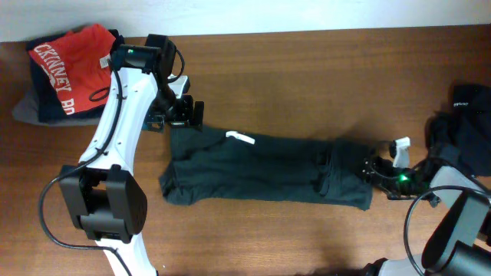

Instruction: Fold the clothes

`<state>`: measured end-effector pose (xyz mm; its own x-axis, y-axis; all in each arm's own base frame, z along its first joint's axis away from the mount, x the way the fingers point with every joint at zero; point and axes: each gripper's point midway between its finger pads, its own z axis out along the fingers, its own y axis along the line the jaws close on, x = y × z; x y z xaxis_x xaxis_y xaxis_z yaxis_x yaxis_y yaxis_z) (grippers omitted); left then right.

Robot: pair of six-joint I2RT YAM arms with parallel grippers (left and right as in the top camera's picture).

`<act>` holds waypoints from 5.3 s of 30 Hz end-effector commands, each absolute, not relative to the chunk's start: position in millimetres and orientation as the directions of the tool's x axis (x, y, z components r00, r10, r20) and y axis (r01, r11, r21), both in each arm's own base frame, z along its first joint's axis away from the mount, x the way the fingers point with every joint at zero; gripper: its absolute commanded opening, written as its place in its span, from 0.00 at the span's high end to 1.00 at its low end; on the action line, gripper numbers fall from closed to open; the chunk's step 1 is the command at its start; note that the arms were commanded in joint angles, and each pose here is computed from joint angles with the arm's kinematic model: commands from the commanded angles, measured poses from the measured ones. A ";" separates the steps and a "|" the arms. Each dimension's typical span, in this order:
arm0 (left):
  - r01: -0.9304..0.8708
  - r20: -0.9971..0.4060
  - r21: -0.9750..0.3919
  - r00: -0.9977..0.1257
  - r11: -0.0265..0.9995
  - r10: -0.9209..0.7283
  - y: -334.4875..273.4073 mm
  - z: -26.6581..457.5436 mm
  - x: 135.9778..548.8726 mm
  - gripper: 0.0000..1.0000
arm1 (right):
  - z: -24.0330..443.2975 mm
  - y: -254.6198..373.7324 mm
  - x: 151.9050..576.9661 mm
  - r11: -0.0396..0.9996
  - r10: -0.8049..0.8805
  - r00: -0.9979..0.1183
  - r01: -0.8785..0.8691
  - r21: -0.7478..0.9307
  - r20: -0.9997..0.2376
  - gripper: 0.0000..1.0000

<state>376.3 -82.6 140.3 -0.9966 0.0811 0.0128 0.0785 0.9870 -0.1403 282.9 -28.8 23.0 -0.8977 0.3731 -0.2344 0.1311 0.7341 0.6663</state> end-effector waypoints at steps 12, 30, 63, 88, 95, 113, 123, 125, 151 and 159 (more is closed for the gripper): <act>0.079 0.010 -0.134 -0.997 0.988 0.081 -81.9 141.6 375.6 0.01 | 10.5 -32.3 282.5 0.783 0.341 -0.908 0.130 0.608 -0.245 0.62; 0.079 0.010 -0.134 -0.997 0.988 0.081 -81.9 141.7 375.4 0.01 | 61.9 -85.1 311.0 0.842 0.427 -0.885 0.315 0.439 -0.184 0.96; 0.080 -0.001 -0.135 -0.997 0.988 0.081 -82.3 141.7 378.0 0.01 | 96.3 -31.6 312.5 0.998 0.059 -0.992 0.061 -0.016 -0.114 0.96; 0.079 0.007 -0.134 -0.997 0.988 0.081 -82.0 141.7 376.1 0.01 | 93.8 34.9 298.2 0.952 -0.229 -0.972 -0.211 -0.222 -0.059 0.96; 0.079 0.007 -0.134 -0.997 0.988 0.081 -82.0 141.6 376.2 0.01 | 80.5 53.8 290.0 0.956 -0.222 -0.973 -0.204 -0.211 -0.064 0.96; 0.078 0.011 -0.134 -0.997 0.988 0.081 -81.8 141.6 375.2 0.01 | 71.9 118.3 285.8 0.974 -0.226 -0.968 -0.227 -0.004 -0.106 0.53; 0.078 0.014 -0.133 -0.997 0.988 0.081 -81.6 141.6 374.5 0.01 | 90.6 147.8 300.4 0.972 -0.136 -0.979 -0.162 0.169 -0.154 0.45; 0.079 0.014 -0.123 -0.997 0.989 0.081 -80.0 141.4 374.6 0.01 | 103.7 144.1 304.3 0.975 -0.122 -0.981 -0.148 0.169 -0.154 0.46; 0.079 0.012 -0.108 -0.997 0.991 0.080 -77.3 141.1 375.1 0.01 | 67.2 91.8 255.2 0.957 0.028 -0.993 0.061 0.285 0.119 0.96; 0.079 0.012 -0.108 -0.997 0.991 0.080 -77.4 141.1 375.2 0.01 | 46.5 118.5 245.9 0.898 0.016 -0.992 0.068 0.434 0.123 0.96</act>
